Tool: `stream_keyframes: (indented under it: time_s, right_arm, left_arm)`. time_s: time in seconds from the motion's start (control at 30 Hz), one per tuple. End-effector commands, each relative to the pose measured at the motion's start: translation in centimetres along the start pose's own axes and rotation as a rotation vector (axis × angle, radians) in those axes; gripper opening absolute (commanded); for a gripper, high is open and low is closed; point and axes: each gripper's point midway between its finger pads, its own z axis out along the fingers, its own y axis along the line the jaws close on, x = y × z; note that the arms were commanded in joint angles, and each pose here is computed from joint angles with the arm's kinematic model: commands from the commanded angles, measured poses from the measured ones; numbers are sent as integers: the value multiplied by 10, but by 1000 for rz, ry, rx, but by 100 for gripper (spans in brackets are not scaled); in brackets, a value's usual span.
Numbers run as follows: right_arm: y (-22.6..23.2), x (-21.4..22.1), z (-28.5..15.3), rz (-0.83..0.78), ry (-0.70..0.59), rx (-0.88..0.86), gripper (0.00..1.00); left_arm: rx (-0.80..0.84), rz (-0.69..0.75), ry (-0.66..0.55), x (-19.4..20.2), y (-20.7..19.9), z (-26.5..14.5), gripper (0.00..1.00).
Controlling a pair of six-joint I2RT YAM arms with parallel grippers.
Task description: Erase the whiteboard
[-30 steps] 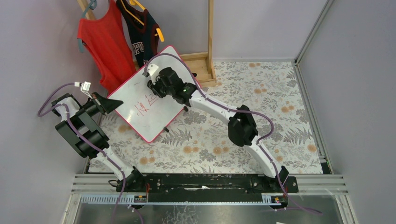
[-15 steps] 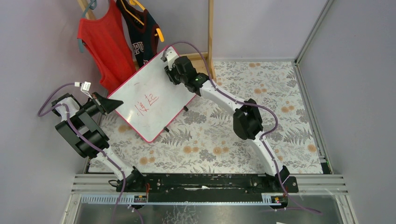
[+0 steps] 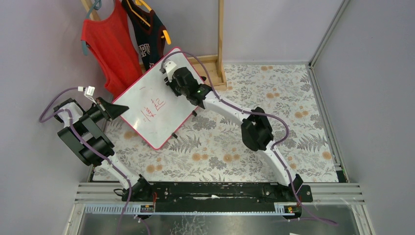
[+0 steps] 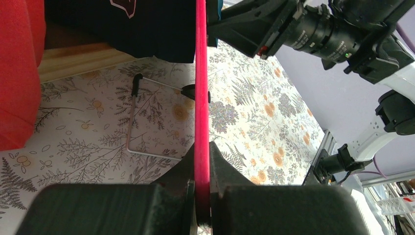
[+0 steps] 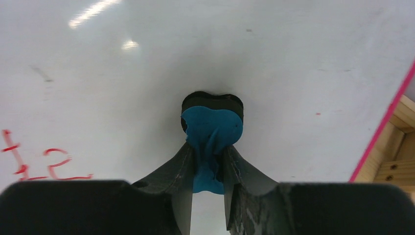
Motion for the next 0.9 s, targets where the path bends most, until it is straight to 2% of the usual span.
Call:
stream_keyframes:
  time_s: [0.0, 0.33, 0.47, 0.67, 0.87]
  right_arm:
    - [77, -2, -12, -23, -6, -160, 0]
    - [175, -21, -43, -67, -61, -327, 0]
    - [196, -26, -48, -67, -73, -371, 0]
    - [192, -27, -47, -82, -71, -348, 0]
    - [155, -19, -30, -93, -41, -262, 0]
  left_arm:
    - [-44, 64, 146, 33, 20, -9, 0]
    - [-43, 64, 142, 33, 20, -9, 0]
    - [-43, 63, 144, 33, 20, -9, 0]
    - [-43, 66, 145, 33, 19, -9, 0]
    - [-42, 63, 143, 34, 19, -9, 0]
